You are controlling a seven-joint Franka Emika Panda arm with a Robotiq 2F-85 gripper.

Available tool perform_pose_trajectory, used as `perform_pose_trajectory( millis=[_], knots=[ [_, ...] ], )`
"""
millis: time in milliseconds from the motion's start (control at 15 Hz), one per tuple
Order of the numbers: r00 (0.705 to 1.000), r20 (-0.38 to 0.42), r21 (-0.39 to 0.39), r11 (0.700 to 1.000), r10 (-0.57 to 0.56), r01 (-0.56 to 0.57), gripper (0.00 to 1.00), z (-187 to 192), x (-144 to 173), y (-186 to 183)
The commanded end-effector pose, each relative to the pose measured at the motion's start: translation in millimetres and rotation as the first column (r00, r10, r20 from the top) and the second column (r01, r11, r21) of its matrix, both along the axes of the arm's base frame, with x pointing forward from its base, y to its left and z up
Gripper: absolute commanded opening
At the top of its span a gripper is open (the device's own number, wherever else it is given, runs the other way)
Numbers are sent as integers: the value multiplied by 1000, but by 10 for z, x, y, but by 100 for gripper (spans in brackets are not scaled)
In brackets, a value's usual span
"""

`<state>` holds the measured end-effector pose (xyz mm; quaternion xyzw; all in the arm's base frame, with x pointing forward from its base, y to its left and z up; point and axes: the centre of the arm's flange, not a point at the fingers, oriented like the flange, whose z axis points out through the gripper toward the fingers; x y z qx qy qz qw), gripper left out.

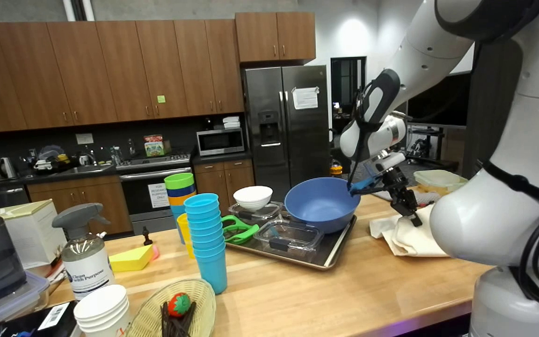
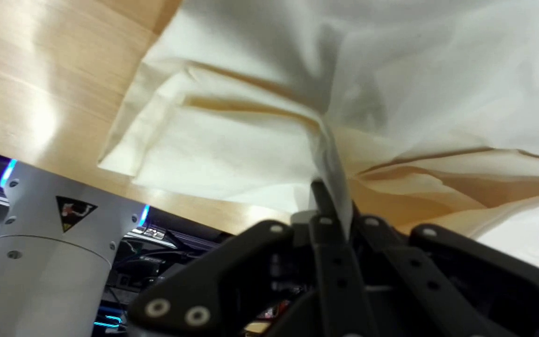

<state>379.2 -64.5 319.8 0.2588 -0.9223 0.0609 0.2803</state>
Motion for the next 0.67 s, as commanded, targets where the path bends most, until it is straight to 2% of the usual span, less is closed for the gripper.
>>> perform_pose_trajectory(
  millis=[0, 267, 600],
  knots=[
    [993, 66, -47, 994, -100, 103, 1, -147, -4, 330],
    [988, 96, -28, 991, -124, 127, 1, -159, -31, 476],
    [991, 137, -64, 998, 0, 9, 1, -257, -32, 710]
  ],
)
